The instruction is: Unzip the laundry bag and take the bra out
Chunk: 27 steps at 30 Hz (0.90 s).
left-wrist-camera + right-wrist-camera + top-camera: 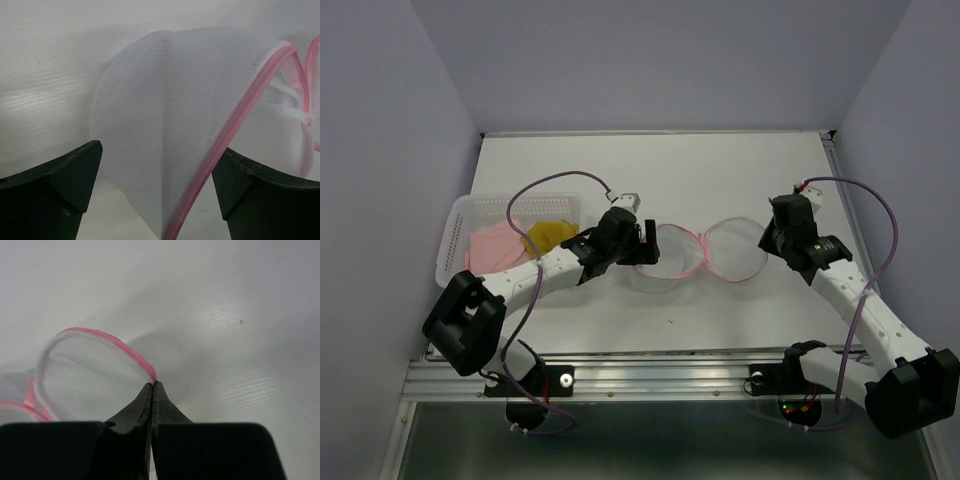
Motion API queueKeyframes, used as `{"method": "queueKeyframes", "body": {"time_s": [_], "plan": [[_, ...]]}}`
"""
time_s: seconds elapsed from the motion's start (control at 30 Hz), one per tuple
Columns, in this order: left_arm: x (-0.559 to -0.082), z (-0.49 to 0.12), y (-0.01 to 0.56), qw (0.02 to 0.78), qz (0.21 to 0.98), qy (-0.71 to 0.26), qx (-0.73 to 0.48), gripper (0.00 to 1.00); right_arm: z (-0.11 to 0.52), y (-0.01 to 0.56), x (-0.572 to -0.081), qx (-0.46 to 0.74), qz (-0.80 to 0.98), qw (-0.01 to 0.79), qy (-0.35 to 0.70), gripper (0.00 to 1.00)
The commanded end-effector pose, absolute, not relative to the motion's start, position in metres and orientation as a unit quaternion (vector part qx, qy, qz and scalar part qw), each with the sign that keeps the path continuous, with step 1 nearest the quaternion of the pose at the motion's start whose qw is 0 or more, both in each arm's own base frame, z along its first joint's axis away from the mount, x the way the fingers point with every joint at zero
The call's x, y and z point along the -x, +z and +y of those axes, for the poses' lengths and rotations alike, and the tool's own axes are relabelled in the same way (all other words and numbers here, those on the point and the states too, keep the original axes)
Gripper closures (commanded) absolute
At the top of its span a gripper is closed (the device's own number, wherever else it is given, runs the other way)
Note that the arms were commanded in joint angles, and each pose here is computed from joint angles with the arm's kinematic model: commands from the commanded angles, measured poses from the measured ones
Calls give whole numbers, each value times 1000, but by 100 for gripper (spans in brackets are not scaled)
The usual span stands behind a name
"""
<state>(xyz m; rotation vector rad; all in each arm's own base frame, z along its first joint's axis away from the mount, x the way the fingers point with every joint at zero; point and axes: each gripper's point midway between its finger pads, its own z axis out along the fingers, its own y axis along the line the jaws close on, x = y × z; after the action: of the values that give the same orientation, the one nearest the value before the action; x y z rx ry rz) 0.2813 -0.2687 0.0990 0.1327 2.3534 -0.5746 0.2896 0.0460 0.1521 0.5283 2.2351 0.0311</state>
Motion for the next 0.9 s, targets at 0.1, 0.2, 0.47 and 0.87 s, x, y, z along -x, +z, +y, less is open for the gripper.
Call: {"method": "queueKeyframes", "body": {"time_s": [0.1,0.2,0.47,0.87], "plan": [[-296,-251,137,414,879,-234,-7,9,36,186,-300,-192,876,442,-16,99],[-292,-246,137,422,872,-250,6,16,36,190,-301,-188,876,445,-15,99],[-285,-250,113,406,871,-277,12,54,43,202,-308,-173,878,447,-3,99],[-294,-261,58,373,885,-272,57,100,92,247,-316,-85,875,469,86,99]]}}
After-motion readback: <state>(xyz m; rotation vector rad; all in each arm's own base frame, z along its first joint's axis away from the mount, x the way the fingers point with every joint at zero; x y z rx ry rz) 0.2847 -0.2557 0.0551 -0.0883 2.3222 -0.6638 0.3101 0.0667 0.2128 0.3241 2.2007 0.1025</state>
